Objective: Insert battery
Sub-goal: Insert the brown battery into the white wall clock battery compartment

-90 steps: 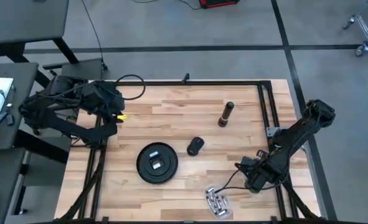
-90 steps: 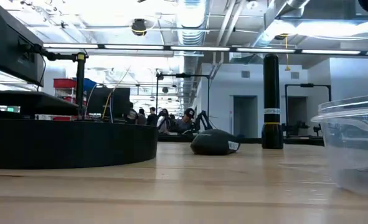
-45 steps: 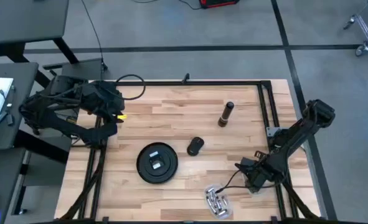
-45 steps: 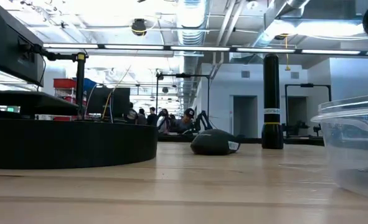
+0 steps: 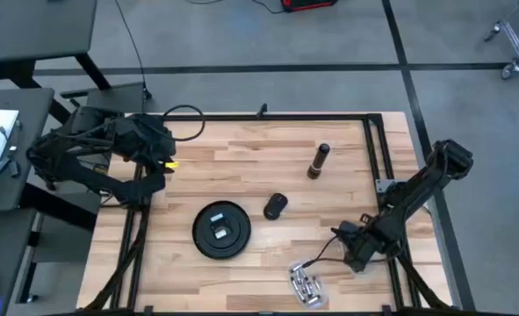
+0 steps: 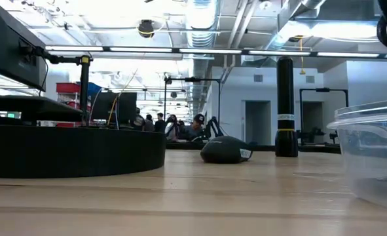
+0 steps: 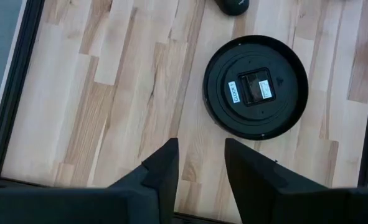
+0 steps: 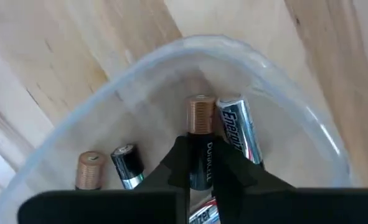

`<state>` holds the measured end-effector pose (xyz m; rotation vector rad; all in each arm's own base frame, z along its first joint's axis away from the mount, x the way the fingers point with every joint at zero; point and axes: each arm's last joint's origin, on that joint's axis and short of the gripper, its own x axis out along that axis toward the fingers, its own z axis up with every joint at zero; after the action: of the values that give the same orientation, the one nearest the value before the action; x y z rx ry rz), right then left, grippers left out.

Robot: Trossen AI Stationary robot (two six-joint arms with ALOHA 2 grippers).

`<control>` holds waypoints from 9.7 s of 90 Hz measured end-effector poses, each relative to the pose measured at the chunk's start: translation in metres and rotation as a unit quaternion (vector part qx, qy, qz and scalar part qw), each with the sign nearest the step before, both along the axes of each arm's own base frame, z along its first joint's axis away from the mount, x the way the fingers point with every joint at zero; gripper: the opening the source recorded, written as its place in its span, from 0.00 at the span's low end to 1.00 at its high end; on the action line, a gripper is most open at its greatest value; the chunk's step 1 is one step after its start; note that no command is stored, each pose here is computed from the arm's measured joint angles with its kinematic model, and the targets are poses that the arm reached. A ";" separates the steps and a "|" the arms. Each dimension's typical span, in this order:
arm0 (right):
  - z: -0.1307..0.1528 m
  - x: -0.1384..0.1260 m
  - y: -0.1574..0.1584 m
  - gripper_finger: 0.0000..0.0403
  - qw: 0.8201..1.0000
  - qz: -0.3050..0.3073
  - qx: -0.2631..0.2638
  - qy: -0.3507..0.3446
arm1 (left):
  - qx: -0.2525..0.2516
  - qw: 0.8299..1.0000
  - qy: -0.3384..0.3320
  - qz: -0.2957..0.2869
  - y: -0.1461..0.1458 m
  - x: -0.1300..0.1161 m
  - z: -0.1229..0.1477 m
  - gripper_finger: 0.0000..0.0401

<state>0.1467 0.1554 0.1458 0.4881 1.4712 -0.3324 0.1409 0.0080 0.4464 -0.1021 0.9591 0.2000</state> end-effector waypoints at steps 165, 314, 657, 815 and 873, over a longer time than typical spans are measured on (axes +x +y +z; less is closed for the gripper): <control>0.224 0.304 -0.125 0.05 0.879 0.217 -0.021 -0.424 | 0.133 0.942 -0.212 -0.222 -0.037 0.063 -0.044 0.27; 0.302 0.239 -0.176 0.60 0.876 0.150 0.056 -0.455 | 0.277 0.886 -0.287 -0.236 -0.053 0.054 0.019 0.07; 0.160 0.339 -0.126 0.10 0.884 0.319 -0.021 -0.340 | -0.005 0.996 -0.070 0.052 -0.060 0.001 -0.067 0.27; 0.013 0.398 -0.098 0.30 0.898 0.324 -0.036 -0.295 | -0.168 0.981 -0.080 0.059 -0.123 -0.009 -0.256 0.26; 0.160 0.330 -0.145 0.47 0.904 0.313 -0.052 -0.286 | -0.153 0.972 -0.167 0.058 -0.111 0.022 -0.208 0.23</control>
<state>0.4766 0.0100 0.3059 -0.0049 0.9539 0.2353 0.1633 -0.1035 0.2381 -0.4634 0.6414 0.1346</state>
